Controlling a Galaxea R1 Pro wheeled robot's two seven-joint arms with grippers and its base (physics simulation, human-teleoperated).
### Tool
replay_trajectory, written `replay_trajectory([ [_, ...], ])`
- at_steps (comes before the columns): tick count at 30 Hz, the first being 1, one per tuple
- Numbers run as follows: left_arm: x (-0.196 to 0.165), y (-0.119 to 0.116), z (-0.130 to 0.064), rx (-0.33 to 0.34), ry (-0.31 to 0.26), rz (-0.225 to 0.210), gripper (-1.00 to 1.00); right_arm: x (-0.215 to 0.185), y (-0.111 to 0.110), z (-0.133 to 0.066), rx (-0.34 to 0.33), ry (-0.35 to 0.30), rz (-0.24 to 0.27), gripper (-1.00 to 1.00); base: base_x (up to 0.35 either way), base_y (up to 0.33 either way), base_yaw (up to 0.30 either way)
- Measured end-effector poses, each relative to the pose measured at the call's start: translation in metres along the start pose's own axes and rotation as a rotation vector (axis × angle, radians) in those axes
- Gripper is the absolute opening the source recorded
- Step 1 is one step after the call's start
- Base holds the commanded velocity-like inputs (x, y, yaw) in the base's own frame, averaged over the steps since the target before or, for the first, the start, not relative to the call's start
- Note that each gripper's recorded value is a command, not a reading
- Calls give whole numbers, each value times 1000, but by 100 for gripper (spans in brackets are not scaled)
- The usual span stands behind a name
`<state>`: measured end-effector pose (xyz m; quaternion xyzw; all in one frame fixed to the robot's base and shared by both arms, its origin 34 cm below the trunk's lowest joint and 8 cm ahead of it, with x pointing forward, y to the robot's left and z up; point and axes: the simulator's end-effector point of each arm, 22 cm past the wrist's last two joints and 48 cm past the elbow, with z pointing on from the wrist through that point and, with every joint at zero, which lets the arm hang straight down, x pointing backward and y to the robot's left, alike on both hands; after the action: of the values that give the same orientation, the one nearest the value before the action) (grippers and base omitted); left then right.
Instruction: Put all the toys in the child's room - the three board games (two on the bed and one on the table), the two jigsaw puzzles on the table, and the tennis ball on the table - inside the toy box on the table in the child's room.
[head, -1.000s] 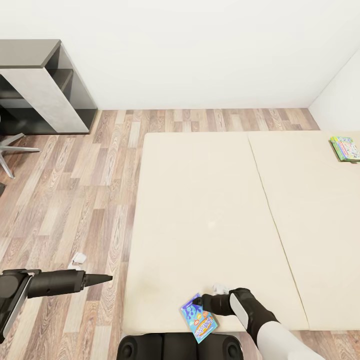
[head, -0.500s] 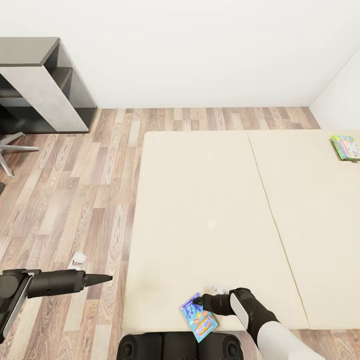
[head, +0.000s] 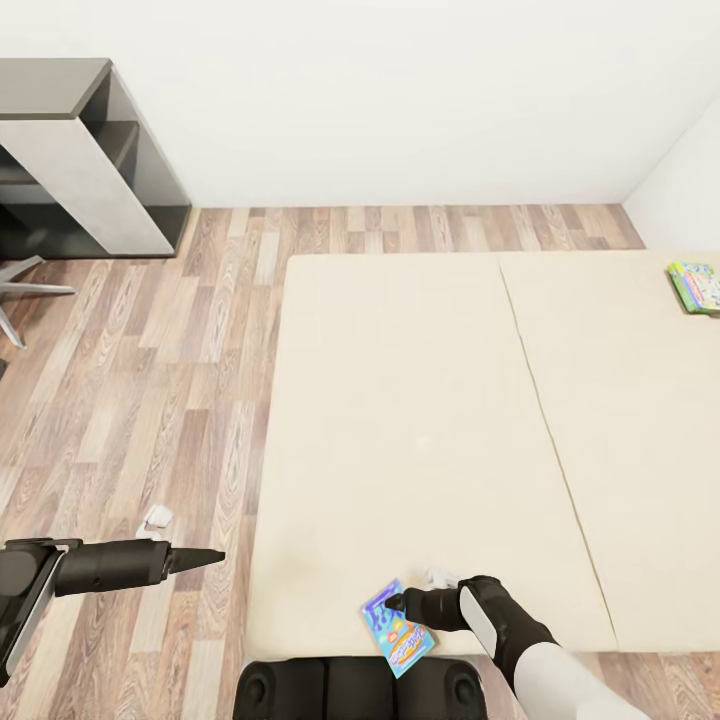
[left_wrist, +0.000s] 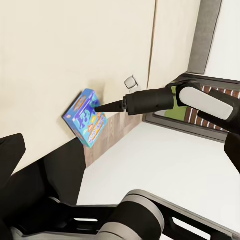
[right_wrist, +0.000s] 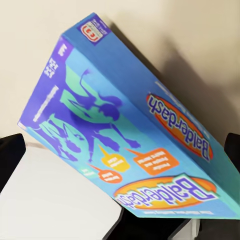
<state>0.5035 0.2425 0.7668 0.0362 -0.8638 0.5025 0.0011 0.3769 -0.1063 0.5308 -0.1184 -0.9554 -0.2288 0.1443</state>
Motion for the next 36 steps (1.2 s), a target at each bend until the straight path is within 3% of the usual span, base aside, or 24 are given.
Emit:
replay_trajectory([
  [21,7,11,6,-2,16,-29,100,11,-6,11,4,27,14,100,0,0,0],
  [36,7,11,6,-2,16,-29,100,6,-11,10,24,5,-20,100,0,20,0],
])
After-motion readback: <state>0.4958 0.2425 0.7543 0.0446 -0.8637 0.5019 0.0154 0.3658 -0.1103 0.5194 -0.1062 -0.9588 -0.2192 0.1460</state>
